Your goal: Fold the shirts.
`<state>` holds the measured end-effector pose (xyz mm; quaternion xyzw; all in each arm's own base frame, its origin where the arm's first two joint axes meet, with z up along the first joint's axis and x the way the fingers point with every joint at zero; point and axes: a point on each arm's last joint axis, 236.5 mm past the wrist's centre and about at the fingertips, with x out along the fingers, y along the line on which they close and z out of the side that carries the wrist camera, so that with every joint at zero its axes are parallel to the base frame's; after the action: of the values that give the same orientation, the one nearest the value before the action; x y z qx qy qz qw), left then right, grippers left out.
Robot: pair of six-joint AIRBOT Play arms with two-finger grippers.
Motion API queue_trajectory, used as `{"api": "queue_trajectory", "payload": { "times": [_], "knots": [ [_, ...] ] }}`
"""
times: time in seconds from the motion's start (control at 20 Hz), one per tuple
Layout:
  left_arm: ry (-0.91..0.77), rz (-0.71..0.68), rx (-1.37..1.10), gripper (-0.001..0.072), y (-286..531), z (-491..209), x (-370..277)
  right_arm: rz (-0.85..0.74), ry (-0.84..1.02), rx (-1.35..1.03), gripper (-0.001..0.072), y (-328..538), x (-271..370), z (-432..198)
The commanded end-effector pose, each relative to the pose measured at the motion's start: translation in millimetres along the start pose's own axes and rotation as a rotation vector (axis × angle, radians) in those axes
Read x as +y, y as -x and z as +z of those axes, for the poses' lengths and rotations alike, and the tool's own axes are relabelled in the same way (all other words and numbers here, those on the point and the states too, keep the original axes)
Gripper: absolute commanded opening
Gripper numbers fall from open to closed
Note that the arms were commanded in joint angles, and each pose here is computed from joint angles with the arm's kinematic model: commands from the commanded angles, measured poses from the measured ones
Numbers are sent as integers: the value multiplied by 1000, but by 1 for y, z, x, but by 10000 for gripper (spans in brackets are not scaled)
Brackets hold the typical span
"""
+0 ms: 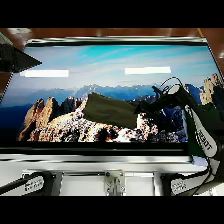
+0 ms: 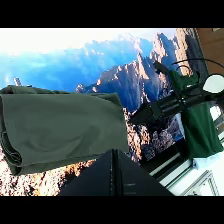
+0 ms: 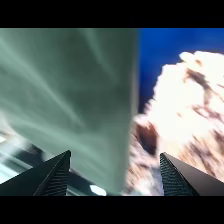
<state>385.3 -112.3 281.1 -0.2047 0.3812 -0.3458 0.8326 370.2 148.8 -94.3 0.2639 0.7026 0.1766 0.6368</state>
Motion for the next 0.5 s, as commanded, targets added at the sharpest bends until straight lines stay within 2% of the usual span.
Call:
{"api": "queue_trajectory", "payload": {
  "times": [0.0,0.05,0.1,0.15,0.2,0.35,0.45],
  "knots": [
    [3,0,0,45,0,0,0,136,-60,-22,669,-33,15,10],
    [3,0,0,45,0,0,0,176,-73,-12,660,-42,23,10],
    [3,0,0,45,0,0,0,221,-65,-6,490,-47,32,10],
    [3,0,0,44,0,0,0,267,-44,-22,164,-45,42,14],
    [2,0,0,45,0,0,0,303,-25,-44,71,-36,50,20],
    [2,0,-1,45,0,0,0,360,96,-164,59,36,68,46],
    [2,0,-1,45,0,0,0,367,104,-306,59,110,72,68]
  ]
}}
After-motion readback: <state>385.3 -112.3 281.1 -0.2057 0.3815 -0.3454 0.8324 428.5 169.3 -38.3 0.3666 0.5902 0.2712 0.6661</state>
